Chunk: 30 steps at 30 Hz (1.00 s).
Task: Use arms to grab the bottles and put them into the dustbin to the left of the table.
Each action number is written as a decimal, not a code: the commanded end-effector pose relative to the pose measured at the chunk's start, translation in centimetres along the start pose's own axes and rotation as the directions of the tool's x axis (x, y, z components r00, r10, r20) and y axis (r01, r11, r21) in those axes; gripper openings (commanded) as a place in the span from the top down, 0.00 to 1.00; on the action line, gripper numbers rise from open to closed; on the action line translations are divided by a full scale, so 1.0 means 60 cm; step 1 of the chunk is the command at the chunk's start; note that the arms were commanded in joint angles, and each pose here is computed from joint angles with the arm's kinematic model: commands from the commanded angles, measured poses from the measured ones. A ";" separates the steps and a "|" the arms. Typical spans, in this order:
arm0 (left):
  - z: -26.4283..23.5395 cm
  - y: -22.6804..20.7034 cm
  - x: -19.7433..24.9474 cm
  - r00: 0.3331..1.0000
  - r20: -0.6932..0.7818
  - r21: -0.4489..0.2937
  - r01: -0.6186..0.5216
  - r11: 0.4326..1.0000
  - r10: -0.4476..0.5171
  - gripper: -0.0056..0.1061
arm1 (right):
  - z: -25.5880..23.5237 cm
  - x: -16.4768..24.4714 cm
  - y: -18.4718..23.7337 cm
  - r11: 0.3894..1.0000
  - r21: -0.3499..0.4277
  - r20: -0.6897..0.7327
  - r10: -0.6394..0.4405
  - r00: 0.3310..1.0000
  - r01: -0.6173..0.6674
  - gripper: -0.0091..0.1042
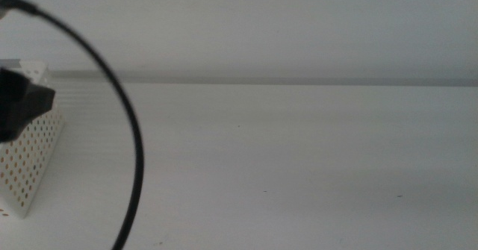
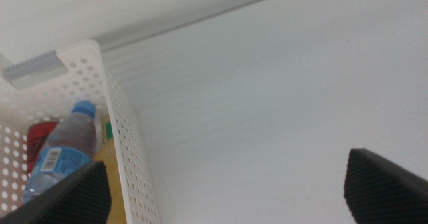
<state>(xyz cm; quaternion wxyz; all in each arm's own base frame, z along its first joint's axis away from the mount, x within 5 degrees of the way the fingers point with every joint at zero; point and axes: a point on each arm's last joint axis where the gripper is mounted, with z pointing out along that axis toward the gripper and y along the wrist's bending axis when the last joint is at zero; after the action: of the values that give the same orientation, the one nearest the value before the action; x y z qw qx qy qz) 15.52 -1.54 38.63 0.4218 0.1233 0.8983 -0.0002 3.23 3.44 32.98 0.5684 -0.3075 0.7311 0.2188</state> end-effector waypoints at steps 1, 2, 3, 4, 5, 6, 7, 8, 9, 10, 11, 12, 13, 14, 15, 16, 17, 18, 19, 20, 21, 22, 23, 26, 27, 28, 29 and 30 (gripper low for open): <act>-0.020 -0.007 0.017 0.996 0.087 0.000 0.011 1.000 -0.011 0.11 | -0.001 0.000 -0.001 1.000 0.006 0.018 -0.008 1.000 0.008 0.16; -0.028 -0.008 0.021 0.994 0.113 -0.004 0.010 1.000 -0.010 0.11 | -0.001 0.000 -0.001 1.000 0.006 0.018 -0.008 1.000 0.008 0.16; -0.035 -0.009 0.023 0.991 0.137 -0.009 0.010 1.000 -0.009 0.11 | -0.001 0.000 -0.001 1.000 0.006 0.018 -0.008 1.000 0.008 0.16; -0.041 -0.009 0.025 0.987 0.160 -0.013 0.010 1.000 -0.008 0.11 | -0.001 0.000 -0.001 1.000 0.006 0.018 -0.008 1.000 0.008 0.16; -0.048 -0.010 0.026 0.983 0.183 -0.018 0.010 1.000 -0.007 0.11 | -0.001 0.000 -0.001 1.000 0.006 0.018 -0.008 1.000 0.008 0.16; -0.053 -0.010 0.025 0.979 0.202 -0.022 0.010 1.000 -0.006 0.11 | -0.001 0.000 -0.001 1.000 0.006 0.018 -0.008 1.000 0.008 0.16; -0.056 -0.011 0.024 0.975 0.221 -0.017 0.010 1.000 -0.006 0.11 | -0.001 0.000 -0.001 1.000 0.006 0.018 -0.008 1.000 0.008 0.16; -0.058 -0.011 0.022 0.971 0.238 -0.018 0.012 1.000 -0.007 0.11 | -0.001 0.000 -0.001 1.000 0.006 0.018 -0.008 1.000 0.008 0.16; -0.059 -0.011 0.021 0.968 0.250 -0.018 0.017 1.000 -0.012 0.11 | -0.001 0.000 -0.001 1.000 0.006 0.018 -0.008 1.000 0.008 0.16; -0.059 -0.012 0.019 0.964 0.264 -0.008 0.025 1.000 -0.022 0.11 | -0.001 0.000 -0.001 1.000 0.006 0.018 -0.008 1.000 0.008 0.16; -0.060 -0.014 0.016 0.959 0.282 0.007 0.037 0.999 -0.037 0.11 | -0.001 0.000 -0.001 1.000 0.006 0.018 -0.008 1.000 0.008 0.16; -0.061 -0.016 0.012 0.951 0.304 0.027 0.053 0.998 -0.058 0.11 | -0.001 0.000 -0.001 1.000 0.006 0.018 -0.008 1.000 0.008 0.16; -0.062 -0.018 0.009 0.944 0.321 0.050 0.069 0.996 -0.081 0.11 | -0.001 0.000 -0.001 1.000 0.006 0.018 -0.008 1.000 0.008 0.16; -0.063 -0.019 0.007 0.937 0.337 0.061 0.078 0.995 -0.094 0.11 | -0.001 0.000 -0.001 1.000 0.006 0.018 -0.008 1.000 0.008 0.16; -0.064 -0.019 0.005 0.932 0.349 0.064 0.082 0.995 -0.099 0.11 | -0.001 0.000 -0.001 1.000 0.006 0.018 -0.008 1.000 0.008 0.16; -0.064 -0.019 0.003 0.927 0.360 0.063 0.084 0.995 -0.101 0.11 | -0.001 0.000 -0.001 1.000 0.006 0.018 -0.008 1.000 0.008 0.16; -0.065 -0.018 0.002 0.924 0.368 0.061 0.084 0.995 -0.101 0.11 | -0.001 0.000 -0.001 1.000 0.006 0.018 -0.008 1.000 0.008 0.16; -0.065 -0.018 0.001 0.922 0.375 0.060 0.085 0.995 -0.101 0.11 | -0.001 0.000 -0.001 1.000 0.006 0.018 -0.008 1.000 0.008 0.16; -0.065 -0.018 0.000 0.920 0.379 0.059 0.085 0.995 -0.101 0.11 | -0.001 0.000 -0.001 1.000 0.006 0.018 -0.008 1.000 0.008 0.16; -0.066 -0.017 0.000 0.918 0.383 0.058 0.086 0.995 -0.101 0.11 | -0.001 0.000 -0.001 1.000 0.006 0.018 -0.008 1.000 0.008 0.16; -0.066 -0.017 -0.001 0.917 0.387 0.056 0.085 0.995 -0.100 0.11 | -0.001 0.000 -0.001 1.000 0.006 0.018 -0.008 1.000 0.008 0.16; -0.066 -0.017 -0.001 0.917 0.387 0.055 0.083 0.995 -0.098 0.11 | -0.001 0.000 -0.001 1.000 0.006 0.018 -0.008 1.000 0.008 0.16; -0.066 -0.017 -0.001 0.916 0.389 0.054 0.083 0.995 -0.098 0.11 | -0.001 0.000 -0.001 1.000 0.006 0.018 -0.008 1.000 0.008 0.16; -0.066 -0.017 -0.002 0.914 0.393 0.054 0.084 0.995 -0.098 0.11 | -0.001 0.000 -0.001 1.000 0.006 0.018 -0.008 1.000 0.008 0.16; -0.066 -0.017 -0.002 0.914 0.395 0.053 0.084 0.995 -0.098 0.11 | -0.001 0.000 -0.001 1.000 0.006 0.018 -0.008 1.000 0.008 0.16; -0.066 -0.017 -0.002 0.914 0.395 0.053 0.084 0.995 -0.098 0.11 | -0.001 0.000 -0.001 1.000 0.006 0.018 -0.008 1.000 0.008 0.16; -0.064 -0.016 -0.001 0.908 0.405 0.053 0.089 0.995 -0.103 0.11 | 0.001 0.002 0.000 1.000 0.005 0.014 -0.006 1.000 0.006 0.16; -0.062 -0.016 0.002 0.904 0.415 0.050 0.091 0.995 -0.103 0.11 | 0.001 0.003 -0.001 1.000 0.006 0.012 -0.007 1.000 0.007 0.16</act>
<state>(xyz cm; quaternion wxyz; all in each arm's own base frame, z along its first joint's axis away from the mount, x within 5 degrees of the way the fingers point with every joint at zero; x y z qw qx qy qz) 12.48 -1.99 40.95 0.5911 0.0871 0.8002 -0.0525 3.25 3.45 32.91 0.5673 -0.3070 0.7321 0.2191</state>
